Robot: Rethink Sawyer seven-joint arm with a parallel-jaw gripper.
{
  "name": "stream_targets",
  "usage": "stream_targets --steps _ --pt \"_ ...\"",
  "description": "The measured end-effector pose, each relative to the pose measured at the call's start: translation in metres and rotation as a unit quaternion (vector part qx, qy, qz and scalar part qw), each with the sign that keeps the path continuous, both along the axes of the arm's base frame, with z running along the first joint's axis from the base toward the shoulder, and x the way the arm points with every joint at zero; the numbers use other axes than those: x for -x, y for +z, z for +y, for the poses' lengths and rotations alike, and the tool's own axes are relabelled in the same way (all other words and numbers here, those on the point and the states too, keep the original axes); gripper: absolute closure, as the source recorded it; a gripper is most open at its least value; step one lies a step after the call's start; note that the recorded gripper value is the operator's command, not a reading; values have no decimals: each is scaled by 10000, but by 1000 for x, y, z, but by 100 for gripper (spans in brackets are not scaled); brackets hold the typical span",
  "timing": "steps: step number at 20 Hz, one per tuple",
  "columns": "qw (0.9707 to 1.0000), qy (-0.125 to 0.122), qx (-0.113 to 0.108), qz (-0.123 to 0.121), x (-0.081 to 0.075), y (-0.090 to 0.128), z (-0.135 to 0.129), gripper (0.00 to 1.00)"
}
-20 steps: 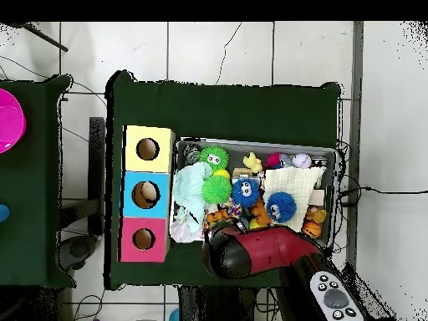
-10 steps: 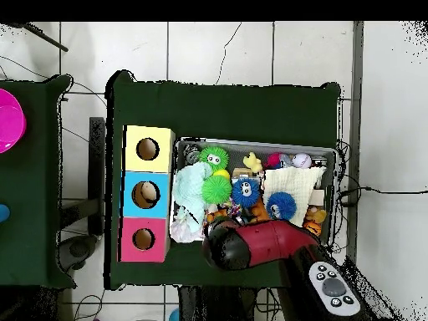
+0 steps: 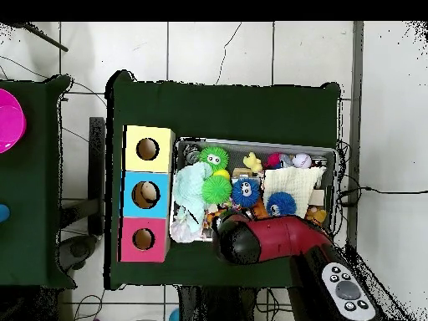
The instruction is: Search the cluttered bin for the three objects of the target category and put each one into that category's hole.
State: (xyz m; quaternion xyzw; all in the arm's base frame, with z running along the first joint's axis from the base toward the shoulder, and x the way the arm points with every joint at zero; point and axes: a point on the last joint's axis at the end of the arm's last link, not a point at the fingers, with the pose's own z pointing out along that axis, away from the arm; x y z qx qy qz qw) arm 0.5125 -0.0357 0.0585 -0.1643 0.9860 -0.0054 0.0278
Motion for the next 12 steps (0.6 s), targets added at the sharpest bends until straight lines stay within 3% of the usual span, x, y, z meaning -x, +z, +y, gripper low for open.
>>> stream_targets --steps 8,12 --pt "9999 -23 74 -81 -12 4 -6 0" --pt "9998 123 116 -51 -10 -2 -1 0"
